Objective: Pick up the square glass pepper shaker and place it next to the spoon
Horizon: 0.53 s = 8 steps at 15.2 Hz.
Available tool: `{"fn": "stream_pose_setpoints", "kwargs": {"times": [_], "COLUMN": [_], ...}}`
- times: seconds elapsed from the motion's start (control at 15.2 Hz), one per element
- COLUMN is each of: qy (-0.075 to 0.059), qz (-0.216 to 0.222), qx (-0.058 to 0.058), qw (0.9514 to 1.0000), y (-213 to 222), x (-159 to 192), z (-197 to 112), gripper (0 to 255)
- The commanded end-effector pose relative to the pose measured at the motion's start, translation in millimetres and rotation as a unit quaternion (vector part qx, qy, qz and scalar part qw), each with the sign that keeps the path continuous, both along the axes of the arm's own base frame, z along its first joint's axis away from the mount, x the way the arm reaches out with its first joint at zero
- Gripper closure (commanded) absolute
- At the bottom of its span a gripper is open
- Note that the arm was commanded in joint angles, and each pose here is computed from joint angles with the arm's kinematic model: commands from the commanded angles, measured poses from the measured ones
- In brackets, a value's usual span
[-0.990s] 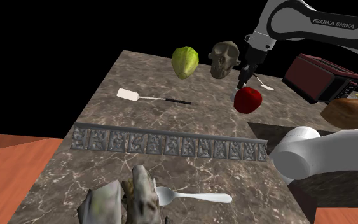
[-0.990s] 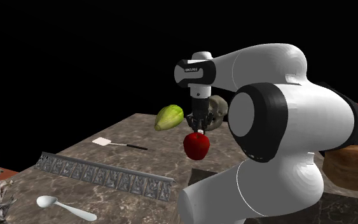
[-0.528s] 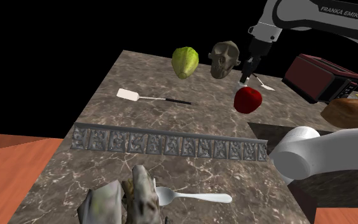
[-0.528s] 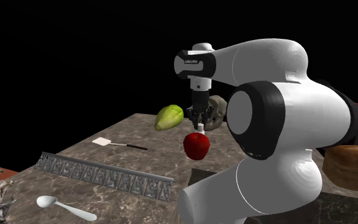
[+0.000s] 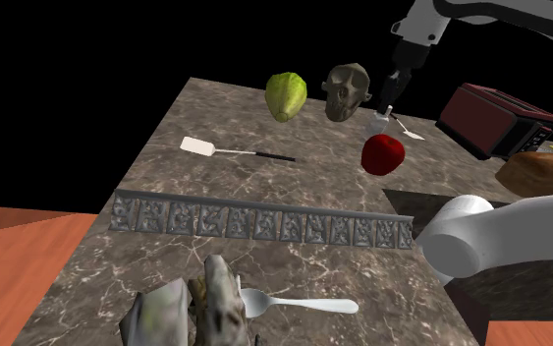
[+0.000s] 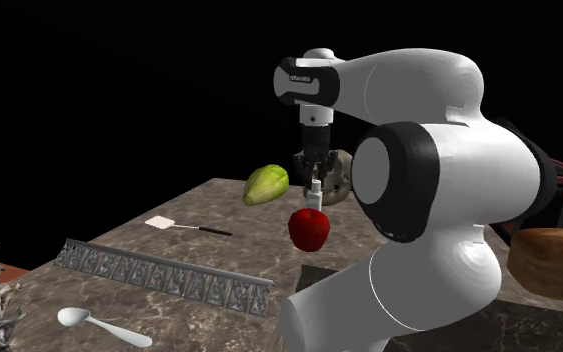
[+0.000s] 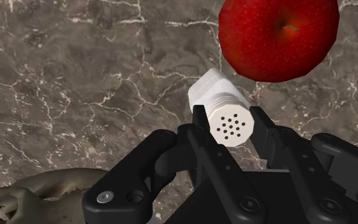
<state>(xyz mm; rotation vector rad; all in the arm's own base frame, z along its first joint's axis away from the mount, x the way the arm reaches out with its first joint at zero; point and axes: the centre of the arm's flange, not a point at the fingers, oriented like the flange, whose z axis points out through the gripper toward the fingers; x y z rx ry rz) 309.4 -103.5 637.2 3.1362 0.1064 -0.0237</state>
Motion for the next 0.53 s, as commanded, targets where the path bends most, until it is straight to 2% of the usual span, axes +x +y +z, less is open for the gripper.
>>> {"fn": "stream_pose_setpoints", "kwargs": {"times": [0.0,0.46], "qy": [0.0,0.0], "qz": [0.0,0.0], "qx": [0.0,0.0], "qw": [1.0,1.0], "y": [0.2,0.2], "x": [0.1,0.1], "z": [10.2,47.1], "gripper": [255,255]}}
